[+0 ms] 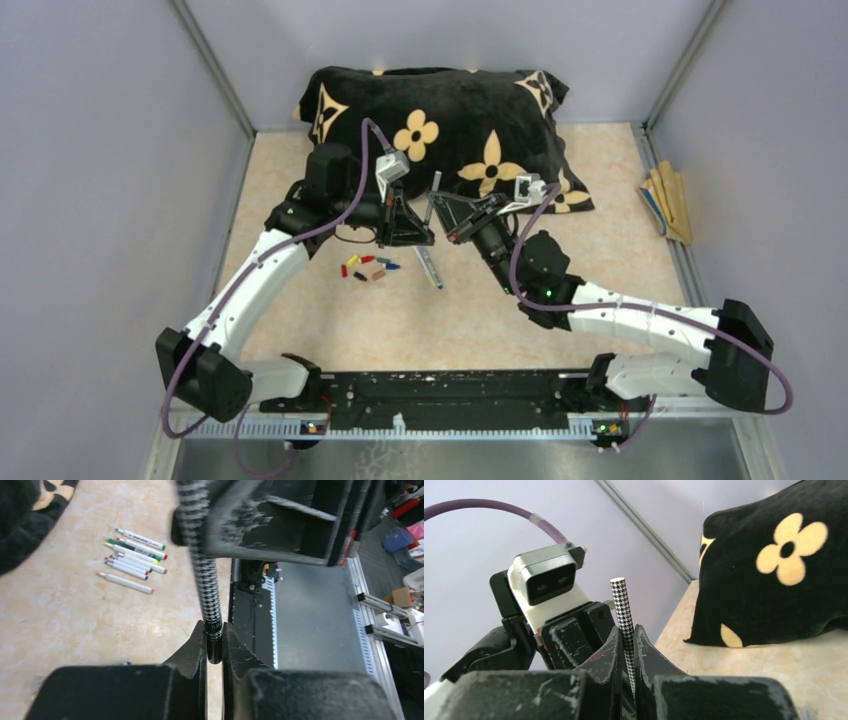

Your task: Open the pen caps

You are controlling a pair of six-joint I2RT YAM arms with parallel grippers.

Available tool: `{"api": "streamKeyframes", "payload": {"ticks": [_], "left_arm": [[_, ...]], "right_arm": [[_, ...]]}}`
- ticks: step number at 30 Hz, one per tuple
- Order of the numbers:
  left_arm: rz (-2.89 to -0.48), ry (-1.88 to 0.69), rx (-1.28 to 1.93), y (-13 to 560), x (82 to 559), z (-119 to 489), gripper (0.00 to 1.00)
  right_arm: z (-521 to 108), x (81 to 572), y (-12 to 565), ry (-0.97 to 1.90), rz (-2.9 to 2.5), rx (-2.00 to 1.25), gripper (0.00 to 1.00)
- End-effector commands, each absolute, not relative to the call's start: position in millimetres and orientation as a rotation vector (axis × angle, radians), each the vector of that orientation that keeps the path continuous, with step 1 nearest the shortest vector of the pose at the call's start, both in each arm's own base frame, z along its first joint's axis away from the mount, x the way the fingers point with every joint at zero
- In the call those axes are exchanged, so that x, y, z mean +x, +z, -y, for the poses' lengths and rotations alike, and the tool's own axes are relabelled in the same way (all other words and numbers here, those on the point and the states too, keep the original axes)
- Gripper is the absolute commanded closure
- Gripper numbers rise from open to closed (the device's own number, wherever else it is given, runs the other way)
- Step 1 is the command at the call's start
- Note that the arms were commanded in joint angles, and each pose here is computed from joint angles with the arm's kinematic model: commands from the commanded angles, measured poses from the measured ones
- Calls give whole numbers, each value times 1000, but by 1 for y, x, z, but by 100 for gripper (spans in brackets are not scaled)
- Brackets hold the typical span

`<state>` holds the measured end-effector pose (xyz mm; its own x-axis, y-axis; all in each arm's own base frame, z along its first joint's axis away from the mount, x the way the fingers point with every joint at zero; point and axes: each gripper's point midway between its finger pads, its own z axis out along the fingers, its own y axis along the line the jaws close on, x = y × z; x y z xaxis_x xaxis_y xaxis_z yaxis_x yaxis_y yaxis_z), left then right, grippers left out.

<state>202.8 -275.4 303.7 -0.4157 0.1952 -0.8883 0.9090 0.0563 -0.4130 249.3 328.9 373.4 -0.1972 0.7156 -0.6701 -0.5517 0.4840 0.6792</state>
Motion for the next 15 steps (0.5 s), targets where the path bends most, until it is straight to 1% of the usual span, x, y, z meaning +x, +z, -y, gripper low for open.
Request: {"api": "streamKeyframes", "payload": {"ticks": [1,4,5,8,9,10,12,15], "left_arm": [[-1659,-1332,1218,296,203,271,100],[-1654,-1248,1252,290,211,268,100],[-1639,-1198,1272,290,215,267,100],[-1586,-937,1377,283,236,254,100],[-1568,-837,1409,280,244,248,100],[-1533,-734,1458,278,252,242,100],[-1452,-543,1552,275,263,229,100],[-1289,-280,1698,268,269,212,100]], "right_arm": [[-319,248,399,1154,-1265,206,100],[-319,245,397,1149,-1283,182,100],[-319,244,395,1144,-1298,170,96],[-315,239,386,1113,-1392,117,72],[-309,235,388,1112,-1416,106,65],[-304,232,386,1110,-1443,81,60],[-292,229,381,1113,-1510,51,55],[-272,237,376,1131,-1611,18,51]]}}
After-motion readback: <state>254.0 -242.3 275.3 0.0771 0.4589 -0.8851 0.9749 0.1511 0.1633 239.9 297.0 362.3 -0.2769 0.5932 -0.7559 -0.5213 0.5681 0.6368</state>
